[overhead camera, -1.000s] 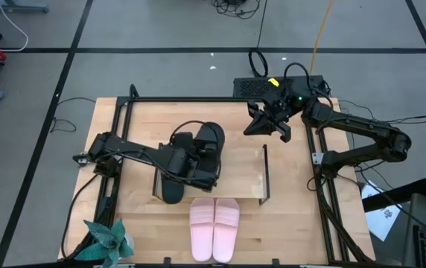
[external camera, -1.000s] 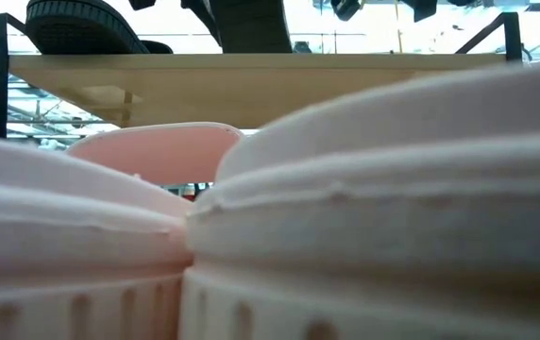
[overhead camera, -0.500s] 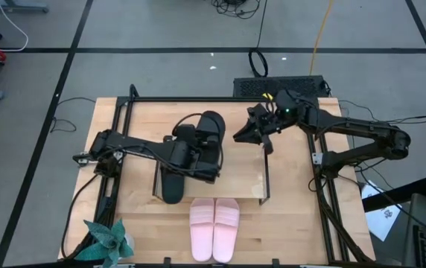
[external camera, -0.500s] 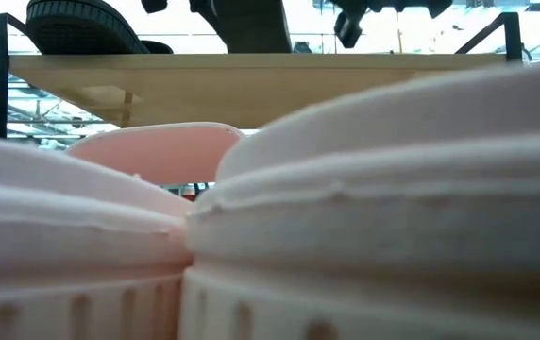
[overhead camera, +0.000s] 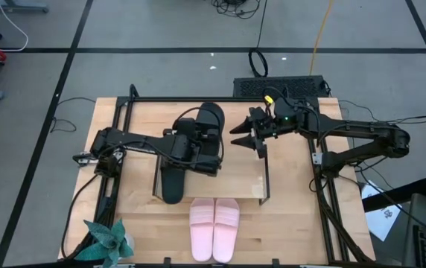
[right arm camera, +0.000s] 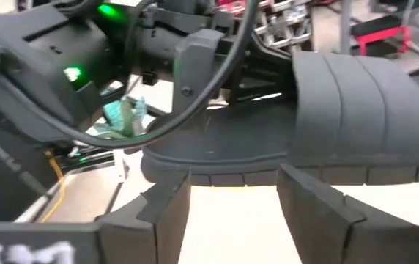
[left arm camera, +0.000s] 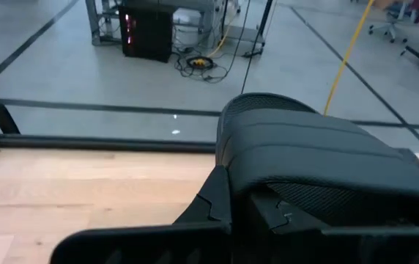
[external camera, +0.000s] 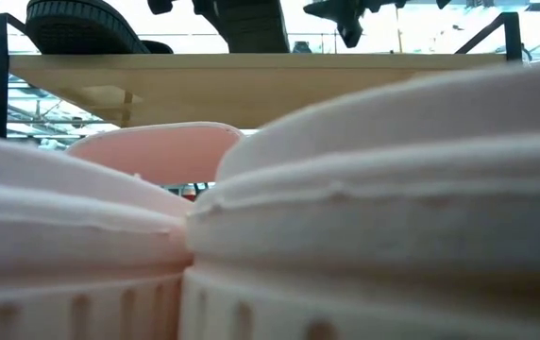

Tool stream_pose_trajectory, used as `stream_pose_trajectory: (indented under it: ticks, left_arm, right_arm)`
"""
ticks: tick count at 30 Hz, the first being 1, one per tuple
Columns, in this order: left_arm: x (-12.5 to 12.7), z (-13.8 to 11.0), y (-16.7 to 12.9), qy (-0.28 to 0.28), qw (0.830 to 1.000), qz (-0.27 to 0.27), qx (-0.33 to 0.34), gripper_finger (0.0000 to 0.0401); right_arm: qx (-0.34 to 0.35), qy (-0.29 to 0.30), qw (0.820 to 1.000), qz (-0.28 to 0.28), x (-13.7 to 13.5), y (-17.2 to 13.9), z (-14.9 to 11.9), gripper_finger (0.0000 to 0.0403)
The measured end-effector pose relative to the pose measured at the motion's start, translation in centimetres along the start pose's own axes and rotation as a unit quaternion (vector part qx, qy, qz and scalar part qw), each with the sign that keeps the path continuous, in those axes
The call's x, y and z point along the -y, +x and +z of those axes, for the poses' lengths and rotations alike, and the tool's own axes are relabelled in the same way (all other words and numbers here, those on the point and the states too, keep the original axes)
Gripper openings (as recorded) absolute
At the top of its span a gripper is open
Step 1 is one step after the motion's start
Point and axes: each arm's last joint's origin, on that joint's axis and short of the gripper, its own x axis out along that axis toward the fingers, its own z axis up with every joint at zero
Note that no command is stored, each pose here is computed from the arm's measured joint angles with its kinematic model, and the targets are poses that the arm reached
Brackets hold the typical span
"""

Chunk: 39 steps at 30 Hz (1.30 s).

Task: Pick and place slides into the shelf
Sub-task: Put the black slide on the shelf

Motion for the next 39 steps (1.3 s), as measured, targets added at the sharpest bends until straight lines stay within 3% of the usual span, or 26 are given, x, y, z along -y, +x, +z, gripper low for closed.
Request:
stream_pose_trajectory:
  ticks: [12,18,23,29,39]
  left_arm:
    - [0.1,0.3,0.1,0.002,0.999,-0.007,0.048,0.0]
    - [0.1,1.4,2.1,0.023,0.997,0.018,0.071,0.0]
    - [0.3,2.4,3.6,0.017,0.996,0.032,0.086,0.0]
    - [1.0,5.3,3.5,-0.004,0.993,0.024,0.114,0.0]
    - [3.7,8.2,3.5,0.041,0.987,0.008,0.157,0.0]
  right_arm:
    - [0.061,-0.057,0.992,-0.099,0.4,-0.1,0.9,0.0246]
    - [0.082,-0.083,0.983,-0.139,0.5,-0.2,1.3,0.0261]
    - [0.086,-0.118,0.968,-0.205,0.9,-0.3,1.4,0.0263]
    - [0.086,-0.162,0.941,-0.284,1.3,-0.6,1.5,0.0263]
    - [0.134,-0.186,0.928,-0.294,1.2,-1.3,2.7,0.0263]
